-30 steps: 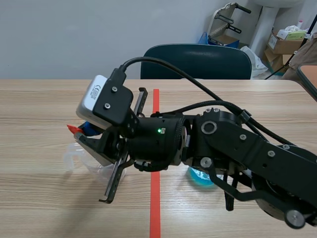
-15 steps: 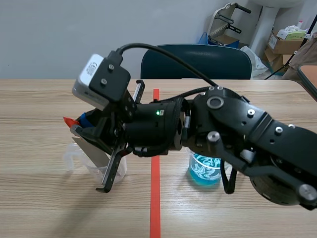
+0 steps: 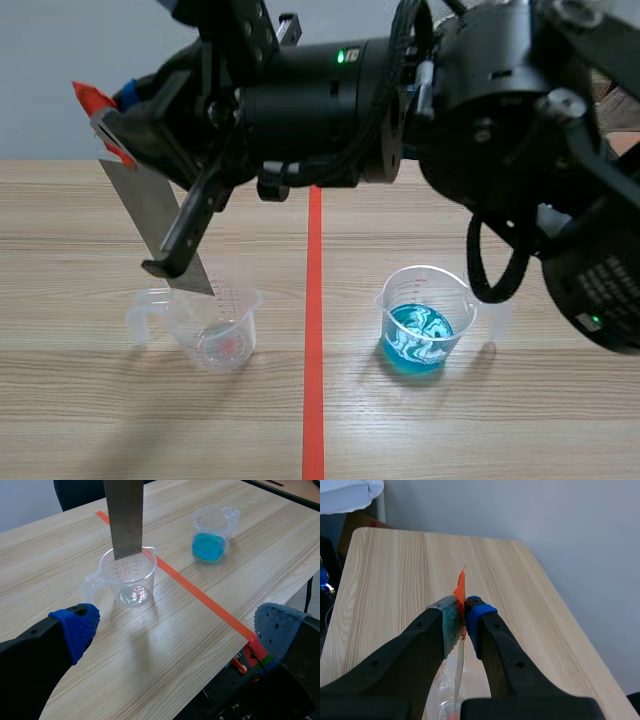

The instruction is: Do the redox reaction experiment

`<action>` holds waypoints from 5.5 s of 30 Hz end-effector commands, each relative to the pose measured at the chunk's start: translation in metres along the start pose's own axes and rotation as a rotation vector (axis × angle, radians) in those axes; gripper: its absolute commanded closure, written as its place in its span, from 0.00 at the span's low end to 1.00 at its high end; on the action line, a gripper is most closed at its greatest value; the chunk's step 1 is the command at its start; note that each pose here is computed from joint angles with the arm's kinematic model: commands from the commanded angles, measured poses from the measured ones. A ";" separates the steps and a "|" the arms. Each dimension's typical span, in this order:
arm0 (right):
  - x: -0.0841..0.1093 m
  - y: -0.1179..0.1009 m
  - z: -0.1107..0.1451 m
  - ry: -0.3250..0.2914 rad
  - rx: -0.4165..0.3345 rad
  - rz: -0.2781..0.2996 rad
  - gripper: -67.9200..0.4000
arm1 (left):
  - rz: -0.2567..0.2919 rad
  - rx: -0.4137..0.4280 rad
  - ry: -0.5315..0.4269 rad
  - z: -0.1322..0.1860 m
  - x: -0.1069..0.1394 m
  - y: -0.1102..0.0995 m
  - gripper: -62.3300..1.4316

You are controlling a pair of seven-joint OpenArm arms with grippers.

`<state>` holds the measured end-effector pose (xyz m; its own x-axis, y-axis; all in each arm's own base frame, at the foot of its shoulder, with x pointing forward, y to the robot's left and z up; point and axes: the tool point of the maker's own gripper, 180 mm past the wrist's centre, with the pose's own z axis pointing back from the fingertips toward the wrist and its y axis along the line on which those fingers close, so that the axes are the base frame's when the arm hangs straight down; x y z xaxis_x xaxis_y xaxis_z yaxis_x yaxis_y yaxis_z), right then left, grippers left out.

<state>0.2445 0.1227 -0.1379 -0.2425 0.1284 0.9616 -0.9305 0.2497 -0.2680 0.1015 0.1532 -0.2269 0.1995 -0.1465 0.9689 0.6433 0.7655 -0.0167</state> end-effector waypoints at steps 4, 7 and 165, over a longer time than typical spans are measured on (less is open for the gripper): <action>0.026 -0.012 0.007 -0.052 -0.033 0.016 0.98 | 0.007 0.001 -0.038 -0.002 0.009 -0.001 0.00; 0.028 -0.014 0.008 -0.059 -0.039 0.004 0.98 | 0.007 0.001 -0.038 -0.002 0.009 -0.001 0.00; -0.008 -0.051 0.181 0.150 -0.099 -0.025 0.98 | -0.084 0.032 0.060 -0.022 -0.006 0.022 0.00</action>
<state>0.2405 -0.0636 -0.1321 -0.1460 0.2836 0.9478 -0.9109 0.3351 -0.2406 0.1312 0.1609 -0.2439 0.2007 -0.2715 0.9413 0.6379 0.7655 0.0847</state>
